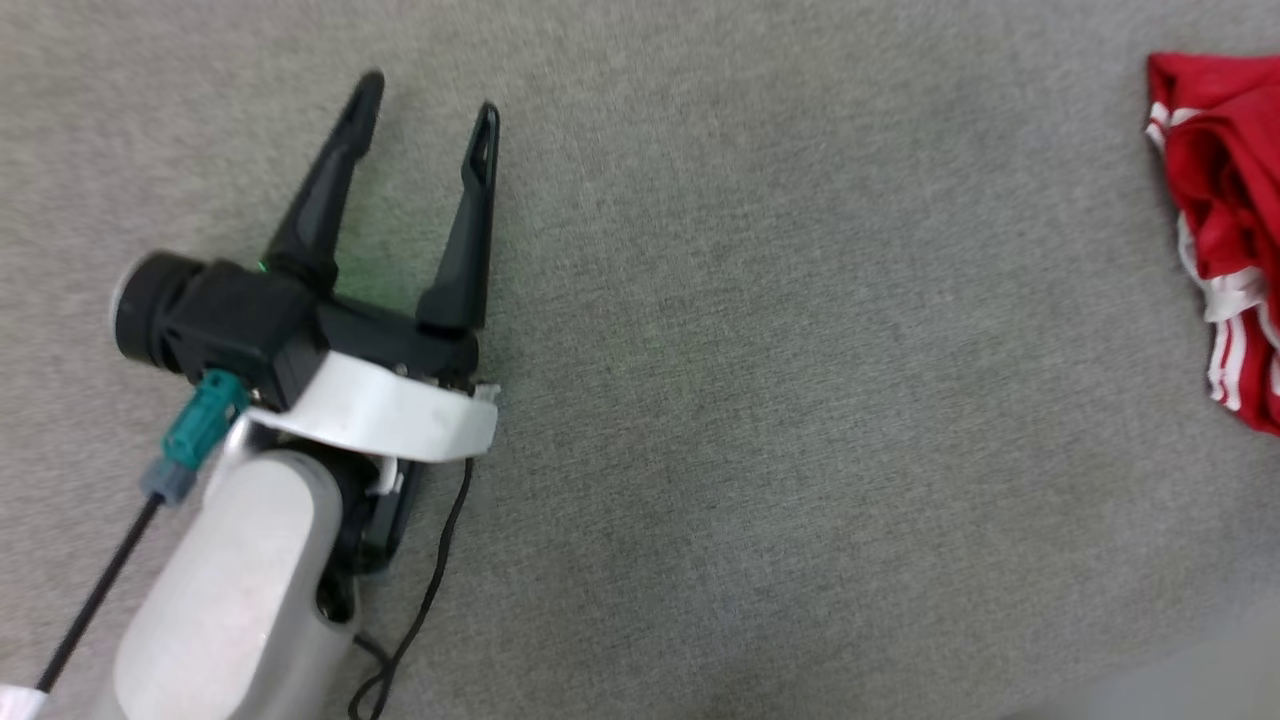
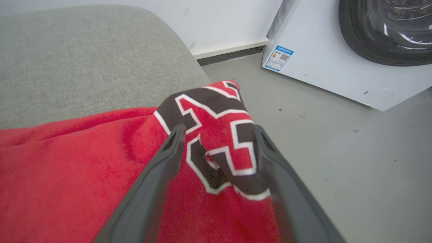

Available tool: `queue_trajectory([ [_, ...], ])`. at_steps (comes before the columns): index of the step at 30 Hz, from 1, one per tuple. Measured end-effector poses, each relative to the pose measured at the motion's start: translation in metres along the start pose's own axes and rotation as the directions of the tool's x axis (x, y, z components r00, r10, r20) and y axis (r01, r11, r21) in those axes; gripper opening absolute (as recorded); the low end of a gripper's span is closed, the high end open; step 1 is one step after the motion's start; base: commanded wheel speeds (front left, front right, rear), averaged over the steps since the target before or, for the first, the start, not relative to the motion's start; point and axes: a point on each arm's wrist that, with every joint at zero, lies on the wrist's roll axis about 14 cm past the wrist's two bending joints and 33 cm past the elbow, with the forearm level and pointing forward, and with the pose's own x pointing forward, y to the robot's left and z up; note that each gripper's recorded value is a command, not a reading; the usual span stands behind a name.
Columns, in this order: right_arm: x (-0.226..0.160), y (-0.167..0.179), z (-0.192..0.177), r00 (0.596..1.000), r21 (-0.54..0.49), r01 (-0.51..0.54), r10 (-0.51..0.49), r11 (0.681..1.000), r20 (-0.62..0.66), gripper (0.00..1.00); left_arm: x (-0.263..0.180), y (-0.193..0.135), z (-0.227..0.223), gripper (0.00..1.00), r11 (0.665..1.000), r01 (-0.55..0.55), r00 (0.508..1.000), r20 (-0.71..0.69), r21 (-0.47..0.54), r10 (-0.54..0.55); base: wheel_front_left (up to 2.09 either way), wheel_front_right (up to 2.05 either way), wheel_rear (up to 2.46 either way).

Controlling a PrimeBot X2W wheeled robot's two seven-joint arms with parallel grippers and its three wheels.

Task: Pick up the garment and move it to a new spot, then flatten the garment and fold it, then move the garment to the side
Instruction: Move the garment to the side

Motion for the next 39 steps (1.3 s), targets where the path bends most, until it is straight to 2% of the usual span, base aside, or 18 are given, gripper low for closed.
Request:
queue_trajectory([
  [4,-0.012,-0.008,0.033,0.994,0.030,-0.001,-0.002,1.000,0.110,1.00,-0.017,-0.005,0.009,1.00,0.999,-0.030,1.000,-0.004,-0.013,0.029,0.00,0.00,0.00],
  [8,-0.034,-0.011,0.051,0.983,0.034,-0.032,0.025,0.999,0.181,1.00,-0.040,-0.010,0.021,1.00,0.997,-0.070,0.997,-0.012,-0.020,0.070,0.00,0.00,0.00],
  [16,-0.087,0.022,0.061,0.941,0.059,-0.177,0.152,0.982,0.301,1.00,-0.095,-0.004,0.055,1.00,0.978,-0.207,0.978,0.009,-0.007,0.207,0.00,0.00,0.00],
  [19,-0.108,0.048,0.055,0.922,0.075,-0.255,0.219,0.964,0.320,1.00,-0.117,0.003,0.068,1.00,0.964,-0.267,0.963,0.027,-0.004,0.267,0.00,0.00,0.00],
  [23,-0.138,0.094,0.037,0.896,0.104,-0.370,0.325,0.923,0.303,1.00,-0.144,0.017,0.084,1.00,0.938,-0.347,0.936,0.059,0.004,0.347,0.00,0.00,0.00],
  [24,-0.153,0.115,0.031,0.879,0.115,-0.421,0.373,0.900,0.299,1.00,-0.157,0.023,0.091,1.00,0.923,-0.386,0.920,0.072,0.004,0.385,0.00,0.00,0.00],
  [29,-0.192,0.165,0.042,0.809,0.105,-0.540,0.480,0.835,0.339,1.00,-0.192,0.038,0.104,1.00,0.881,-0.473,0.878,0.102,0.026,0.468,0.00,0.00,0.00],
  [35,-0.230,0.188,0.068,0.739,0.071,-0.606,0.527,0.793,0.419,1.00,-0.230,0.050,0.111,1.00,0.838,-0.544,0.836,0.115,0.041,0.537,0.00,0.00,0.00],
  [39,-0.250,0.186,0.078,0.716,0.026,-0.608,0.534,0.794,0.450,1.00,-0.246,0.048,0.112,1.00,0.828,-0.559,0.826,0.116,0.044,0.552,0.00,0.00,0.00],
])
